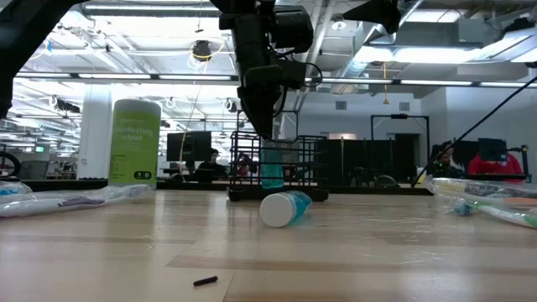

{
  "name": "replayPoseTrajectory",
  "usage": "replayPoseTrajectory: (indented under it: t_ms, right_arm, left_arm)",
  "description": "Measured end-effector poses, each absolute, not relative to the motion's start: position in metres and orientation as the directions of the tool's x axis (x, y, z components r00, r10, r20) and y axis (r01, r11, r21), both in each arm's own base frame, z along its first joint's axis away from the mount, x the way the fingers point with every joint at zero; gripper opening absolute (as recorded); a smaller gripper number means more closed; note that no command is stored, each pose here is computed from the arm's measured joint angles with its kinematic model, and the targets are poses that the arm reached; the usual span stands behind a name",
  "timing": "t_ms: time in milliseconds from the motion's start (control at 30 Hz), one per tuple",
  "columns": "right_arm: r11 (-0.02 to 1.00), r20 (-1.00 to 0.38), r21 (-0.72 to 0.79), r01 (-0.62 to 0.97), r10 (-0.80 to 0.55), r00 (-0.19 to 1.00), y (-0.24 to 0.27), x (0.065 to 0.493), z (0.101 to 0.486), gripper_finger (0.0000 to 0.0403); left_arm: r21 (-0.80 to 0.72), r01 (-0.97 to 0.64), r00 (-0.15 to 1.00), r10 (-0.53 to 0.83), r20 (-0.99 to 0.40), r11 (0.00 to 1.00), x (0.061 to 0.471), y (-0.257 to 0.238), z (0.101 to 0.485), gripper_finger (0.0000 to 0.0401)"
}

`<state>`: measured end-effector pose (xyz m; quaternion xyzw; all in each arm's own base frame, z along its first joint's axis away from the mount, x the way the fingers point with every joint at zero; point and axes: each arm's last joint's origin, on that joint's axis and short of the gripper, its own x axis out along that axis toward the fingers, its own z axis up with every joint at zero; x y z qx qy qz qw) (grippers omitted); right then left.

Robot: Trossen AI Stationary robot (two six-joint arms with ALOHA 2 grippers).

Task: Pick & Place toothbrushing station
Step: Put the left blue mouthwash into the black mesh organizer

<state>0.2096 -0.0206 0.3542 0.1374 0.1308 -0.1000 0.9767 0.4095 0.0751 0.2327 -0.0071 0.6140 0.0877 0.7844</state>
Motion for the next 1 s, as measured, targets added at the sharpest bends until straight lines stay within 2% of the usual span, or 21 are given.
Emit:
replayPoseTrajectory:
  t_ms: [600, 1000]
  right_arm:
    - [0.948, -0.282, 0.224, 0.227, -0.16, 0.946, -0.021, 0.21, 0.354, 0.0292]
    - [0.949, -0.282, 0.22, 0.226, -0.16, 0.946, -0.021, 0.21, 0.354, 0.0292]
  left_arm:
    - [0.116, -0.082, 0.205, 0.13, -0.97, 0.99, 0.418, 0.068, 0.217, 0.0096]
    - [0.093, -0.101, 0.221, 0.113, -0.969, 0.991, 0.412, 0.078, 0.226, 0.0131]
